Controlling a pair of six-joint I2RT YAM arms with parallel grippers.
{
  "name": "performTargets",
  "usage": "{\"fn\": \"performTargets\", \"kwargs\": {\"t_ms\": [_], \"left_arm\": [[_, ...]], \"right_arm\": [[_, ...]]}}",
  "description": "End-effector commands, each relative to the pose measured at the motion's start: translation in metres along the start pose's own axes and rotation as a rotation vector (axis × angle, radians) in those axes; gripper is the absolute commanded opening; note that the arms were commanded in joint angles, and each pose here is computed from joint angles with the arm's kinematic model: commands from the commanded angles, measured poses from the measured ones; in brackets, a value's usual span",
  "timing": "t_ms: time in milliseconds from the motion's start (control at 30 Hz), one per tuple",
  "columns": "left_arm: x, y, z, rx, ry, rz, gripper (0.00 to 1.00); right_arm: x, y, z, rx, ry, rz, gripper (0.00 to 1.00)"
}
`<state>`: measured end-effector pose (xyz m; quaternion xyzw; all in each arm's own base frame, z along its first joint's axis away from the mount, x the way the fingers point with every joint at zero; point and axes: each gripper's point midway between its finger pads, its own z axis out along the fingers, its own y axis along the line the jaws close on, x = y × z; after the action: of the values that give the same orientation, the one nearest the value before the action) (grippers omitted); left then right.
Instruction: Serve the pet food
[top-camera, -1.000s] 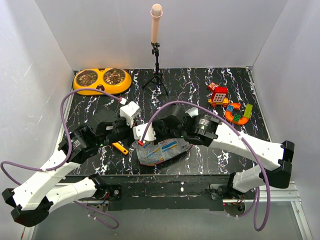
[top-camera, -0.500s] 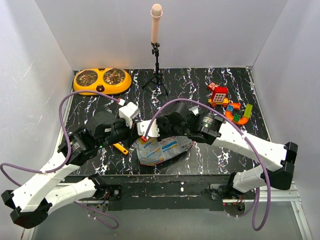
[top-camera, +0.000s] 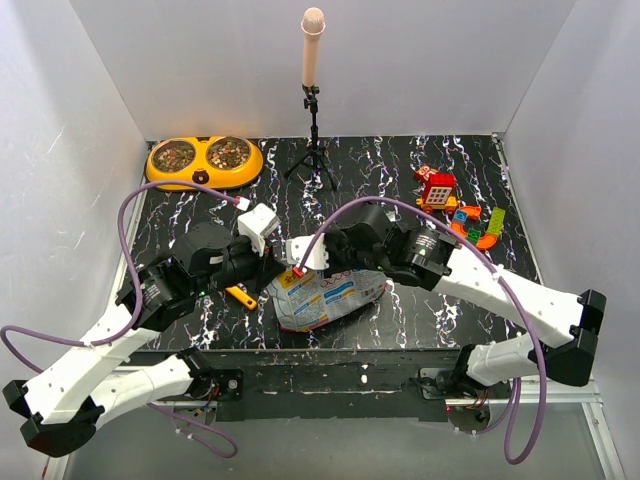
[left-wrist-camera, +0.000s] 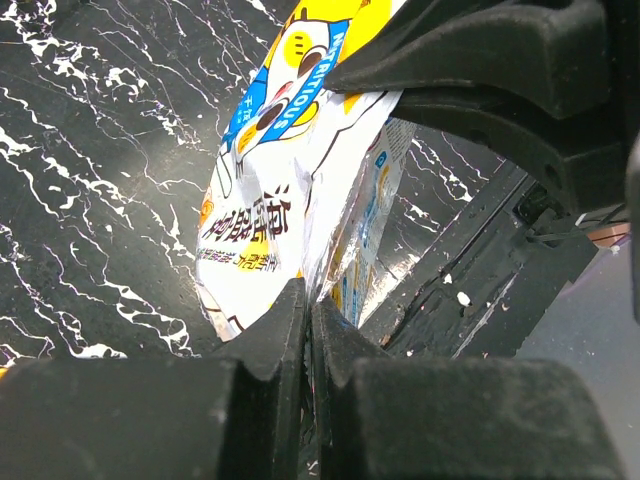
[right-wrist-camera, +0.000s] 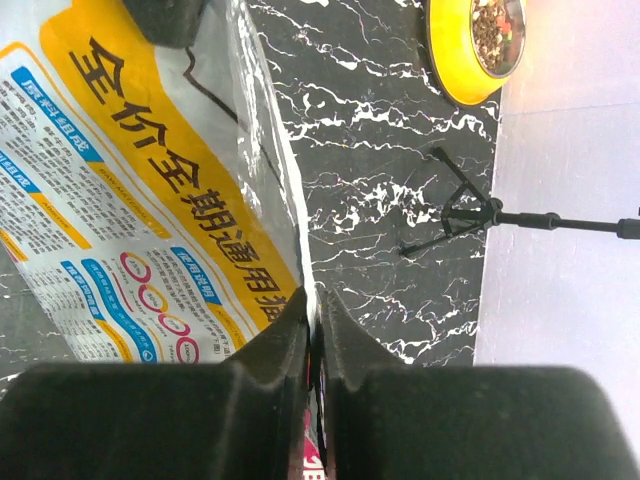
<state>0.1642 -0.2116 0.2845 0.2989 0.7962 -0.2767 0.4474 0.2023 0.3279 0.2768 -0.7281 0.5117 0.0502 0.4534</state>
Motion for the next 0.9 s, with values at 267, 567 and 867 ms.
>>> {"fn": "performTargets", "kwargs": {"t_ms": [267, 567, 867], "left_arm": [[-0.009, -0.019, 0.000, 0.089, 0.023, -0.012, 0.07], [-0.023, -0.024, 0.042, 0.110, 0.007, -0.051, 0.41], [-0.037, -0.009, 0.048, 0.028, -0.050, -0.036, 0.00]], "right_arm": [[0.012, -0.045, -0.038, 0.124, 0.032, 0.025, 0.01], [-0.013, -0.043, -0.047, 0.049, -0.048, 0.108, 0.01], [0.013, -0.050, -0.052, 0.127, 0.011, 0.124, 0.11]]}}
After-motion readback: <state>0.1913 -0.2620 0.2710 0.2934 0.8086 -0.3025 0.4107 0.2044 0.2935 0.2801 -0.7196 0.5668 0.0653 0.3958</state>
